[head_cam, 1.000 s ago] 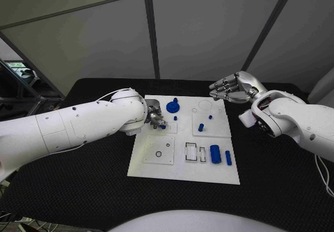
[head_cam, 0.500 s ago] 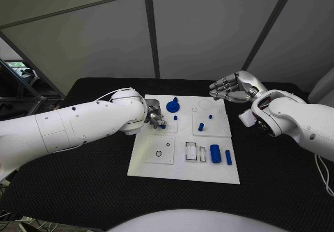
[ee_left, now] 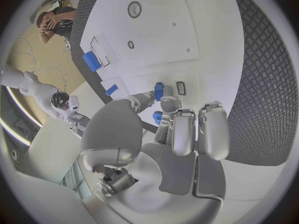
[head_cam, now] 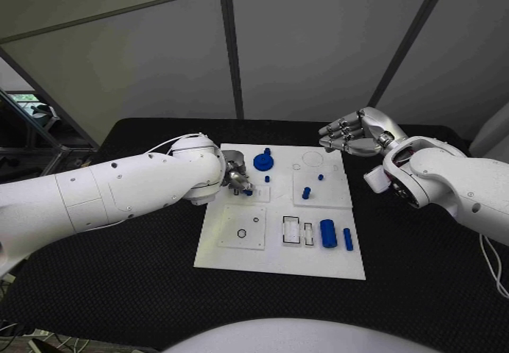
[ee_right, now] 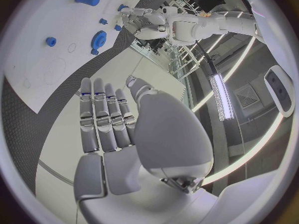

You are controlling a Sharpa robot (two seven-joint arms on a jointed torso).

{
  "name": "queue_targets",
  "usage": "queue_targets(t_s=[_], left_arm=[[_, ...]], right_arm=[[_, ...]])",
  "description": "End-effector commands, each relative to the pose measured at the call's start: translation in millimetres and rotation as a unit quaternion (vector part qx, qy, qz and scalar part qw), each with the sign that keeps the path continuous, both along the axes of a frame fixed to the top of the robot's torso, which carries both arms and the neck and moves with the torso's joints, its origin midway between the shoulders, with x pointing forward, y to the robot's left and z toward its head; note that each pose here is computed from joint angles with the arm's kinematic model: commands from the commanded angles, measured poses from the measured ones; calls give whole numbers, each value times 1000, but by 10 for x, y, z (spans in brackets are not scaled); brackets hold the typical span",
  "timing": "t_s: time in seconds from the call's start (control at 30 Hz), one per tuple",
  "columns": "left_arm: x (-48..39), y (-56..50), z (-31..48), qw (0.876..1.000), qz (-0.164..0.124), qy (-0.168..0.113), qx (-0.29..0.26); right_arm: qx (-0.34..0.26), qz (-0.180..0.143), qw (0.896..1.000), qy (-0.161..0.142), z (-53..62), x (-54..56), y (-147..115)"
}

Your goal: Assemble the parts on the task board

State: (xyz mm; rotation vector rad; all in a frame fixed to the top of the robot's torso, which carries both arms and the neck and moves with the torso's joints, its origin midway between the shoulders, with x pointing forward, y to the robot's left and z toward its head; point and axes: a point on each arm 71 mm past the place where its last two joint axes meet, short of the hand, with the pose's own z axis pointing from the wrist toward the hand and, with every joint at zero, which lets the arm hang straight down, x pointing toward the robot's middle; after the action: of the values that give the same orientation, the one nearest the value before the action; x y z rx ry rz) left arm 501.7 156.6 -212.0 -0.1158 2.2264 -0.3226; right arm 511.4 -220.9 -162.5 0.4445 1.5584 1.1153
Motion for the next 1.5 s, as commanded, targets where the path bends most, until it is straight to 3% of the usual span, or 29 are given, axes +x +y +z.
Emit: queue_targets(t_s=[0.03,1.5], left_arm=[[-4,8,-22,1000,1,12,6],[28,-16,-34,1000,8,14,6]], right_arm=[[1,5,1000,-5,17,-1,10],[0,5,1000,-3,13,4,3]])
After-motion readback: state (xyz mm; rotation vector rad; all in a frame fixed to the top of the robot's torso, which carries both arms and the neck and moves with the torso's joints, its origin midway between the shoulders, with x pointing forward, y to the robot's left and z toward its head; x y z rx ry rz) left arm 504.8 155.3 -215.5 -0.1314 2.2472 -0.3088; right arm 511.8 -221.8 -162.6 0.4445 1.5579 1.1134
